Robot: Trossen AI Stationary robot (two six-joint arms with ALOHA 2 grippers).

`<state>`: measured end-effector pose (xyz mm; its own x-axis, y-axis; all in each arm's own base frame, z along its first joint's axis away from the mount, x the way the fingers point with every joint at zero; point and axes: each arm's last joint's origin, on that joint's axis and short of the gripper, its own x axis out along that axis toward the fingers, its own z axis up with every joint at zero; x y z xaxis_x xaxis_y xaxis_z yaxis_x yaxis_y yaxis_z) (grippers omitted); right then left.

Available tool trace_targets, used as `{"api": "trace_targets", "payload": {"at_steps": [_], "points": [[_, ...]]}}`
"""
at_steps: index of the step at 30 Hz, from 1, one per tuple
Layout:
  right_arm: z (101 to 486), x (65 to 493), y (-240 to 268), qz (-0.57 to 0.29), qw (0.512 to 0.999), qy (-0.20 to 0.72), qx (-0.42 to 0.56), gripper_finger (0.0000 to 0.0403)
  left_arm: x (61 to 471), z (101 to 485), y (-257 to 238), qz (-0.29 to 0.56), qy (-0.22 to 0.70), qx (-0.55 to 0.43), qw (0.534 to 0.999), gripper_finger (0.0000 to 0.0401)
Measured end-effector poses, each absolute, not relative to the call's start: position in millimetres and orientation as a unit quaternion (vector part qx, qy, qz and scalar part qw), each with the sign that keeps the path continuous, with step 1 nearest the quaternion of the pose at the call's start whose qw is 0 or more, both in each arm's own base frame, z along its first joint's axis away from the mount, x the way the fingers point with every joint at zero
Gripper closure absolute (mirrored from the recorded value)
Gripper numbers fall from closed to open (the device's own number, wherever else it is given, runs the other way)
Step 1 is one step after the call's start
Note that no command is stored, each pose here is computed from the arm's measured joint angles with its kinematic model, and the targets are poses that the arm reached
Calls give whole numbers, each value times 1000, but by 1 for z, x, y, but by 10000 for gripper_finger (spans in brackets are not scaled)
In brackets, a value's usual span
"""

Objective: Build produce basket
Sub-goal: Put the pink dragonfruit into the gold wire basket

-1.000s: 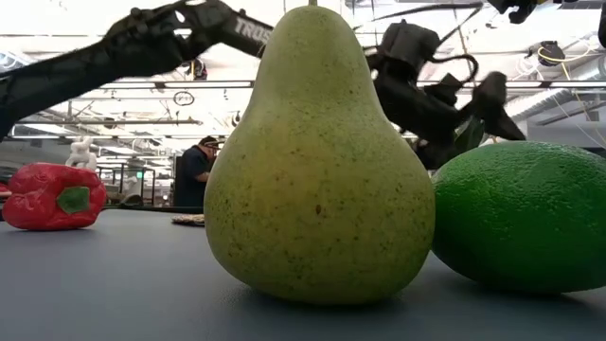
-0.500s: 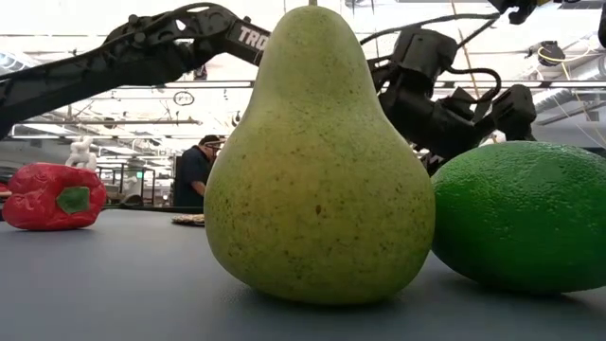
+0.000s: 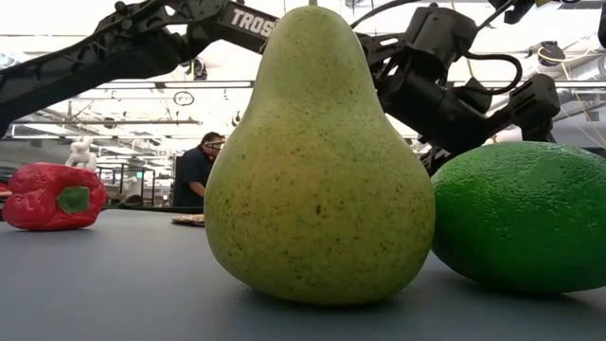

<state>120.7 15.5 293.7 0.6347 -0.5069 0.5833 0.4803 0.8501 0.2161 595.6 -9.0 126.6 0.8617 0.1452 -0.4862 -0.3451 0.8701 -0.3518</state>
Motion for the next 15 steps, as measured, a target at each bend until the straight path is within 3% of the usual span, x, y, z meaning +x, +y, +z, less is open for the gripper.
{"api": "trace_targets", "payload": {"at_steps": [9, 15], "points": [[294, 121, 16, -273, 904, -329, 20, 80, 597, 126, 4, 67, 241, -191, 949, 8], [294, 121, 16, -273, 904, -328, 19, 80, 596, 121, 7, 57, 242, -203, 947, 92]]}}
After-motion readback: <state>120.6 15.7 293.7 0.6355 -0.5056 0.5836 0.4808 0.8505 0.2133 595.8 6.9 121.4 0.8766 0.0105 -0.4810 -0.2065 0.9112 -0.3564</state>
